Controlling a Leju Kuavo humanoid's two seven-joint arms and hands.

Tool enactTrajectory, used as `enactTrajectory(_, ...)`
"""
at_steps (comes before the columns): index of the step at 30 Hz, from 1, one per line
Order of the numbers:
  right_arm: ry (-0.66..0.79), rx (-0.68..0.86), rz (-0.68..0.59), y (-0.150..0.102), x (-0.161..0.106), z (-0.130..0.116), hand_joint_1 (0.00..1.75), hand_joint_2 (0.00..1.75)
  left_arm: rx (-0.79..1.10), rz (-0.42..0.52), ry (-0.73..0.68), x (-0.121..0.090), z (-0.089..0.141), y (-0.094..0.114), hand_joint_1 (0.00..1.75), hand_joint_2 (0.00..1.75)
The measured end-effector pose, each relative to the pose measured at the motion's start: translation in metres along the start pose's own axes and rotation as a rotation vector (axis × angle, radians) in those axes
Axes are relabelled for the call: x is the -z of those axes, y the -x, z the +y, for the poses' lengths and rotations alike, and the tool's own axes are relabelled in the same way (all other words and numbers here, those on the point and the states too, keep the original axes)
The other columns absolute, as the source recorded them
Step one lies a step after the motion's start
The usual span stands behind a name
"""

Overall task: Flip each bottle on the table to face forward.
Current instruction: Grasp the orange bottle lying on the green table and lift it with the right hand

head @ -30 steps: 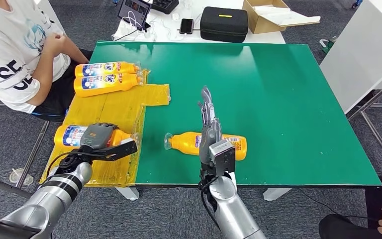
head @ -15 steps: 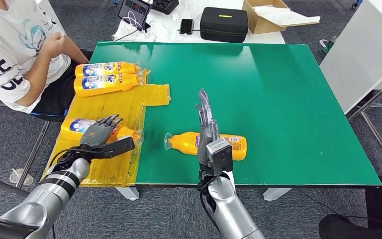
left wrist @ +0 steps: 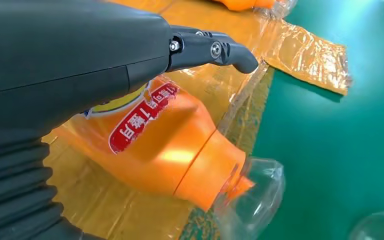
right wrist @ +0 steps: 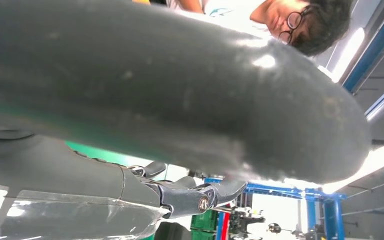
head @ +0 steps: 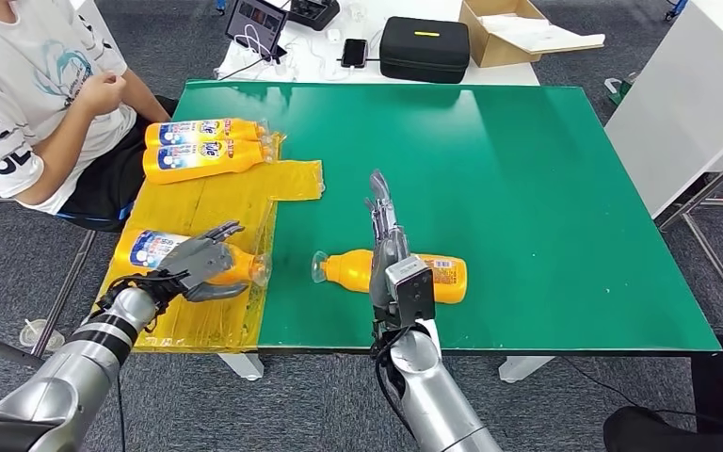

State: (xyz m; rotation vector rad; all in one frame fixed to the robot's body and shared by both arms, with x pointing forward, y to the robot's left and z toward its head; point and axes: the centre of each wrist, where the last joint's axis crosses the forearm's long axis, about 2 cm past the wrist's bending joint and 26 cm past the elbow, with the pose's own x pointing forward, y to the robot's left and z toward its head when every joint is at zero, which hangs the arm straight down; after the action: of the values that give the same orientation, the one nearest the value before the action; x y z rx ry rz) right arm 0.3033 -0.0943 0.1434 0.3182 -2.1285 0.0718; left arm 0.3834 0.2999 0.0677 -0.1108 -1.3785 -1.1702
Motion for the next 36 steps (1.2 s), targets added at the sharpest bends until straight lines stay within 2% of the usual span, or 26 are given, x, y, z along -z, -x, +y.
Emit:
enactTrajectory(3,0.001,0.000,0.007,0.002,-0.001,0.000,0.00,0.00,-0.084,-0.045,-0.018,-0.003,0.001,0.002,0.00,0.00)
enactTrajectory(8,-0.002,0.000,0.018,0.005,-0.003,0.000,0.00,0.00,-0.334,-0.173,-0.090,-0.007,-0.005,0.003,0.00,0.00)
enactTrajectory(15,-0.007,-0.012,0.032,0.008,-0.005,0.000,0.00,0.00,-0.453,-0.250,-0.180,-0.010,-0.011,0.003,0.00,0.00)
enactTrajectory(16,-0.011,-0.029,0.036,0.008,-0.005,0.000,0.00,0.00,-0.484,-0.273,-0.232,-0.009,-0.012,0.002,0.00,0.44)
enactTrajectory(19,-0.058,-0.162,0.075,0.009,-0.002,-0.001,0.00,1.31,-0.559,-0.327,-0.490,-0.001,-0.014,-0.006,0.00,1.75)
enactTrajectory(20,-0.093,-0.233,0.099,0.010,0.000,-0.002,0.00,1.75,-0.576,-0.336,-0.591,0.001,-0.012,-0.010,0.00,1.75)
enactTrajectory(23,-0.196,-0.416,0.172,0.015,0.005,-0.009,0.00,1.75,-0.617,-0.358,-0.808,0.006,-0.007,-0.019,0.00,1.75)
enactTrajectory(29,-0.318,-0.602,0.307,0.026,0.011,-0.034,0.00,1.75,-0.602,-0.358,-1.011,-0.001,-0.005,-0.023,0.00,1.75)
enactTrajectory(36,-0.488,-0.817,0.522,0.039,0.015,-0.100,0.00,1.75,-0.483,-0.303,-1.131,-0.018,-0.023,-0.022,0.00,1.75)
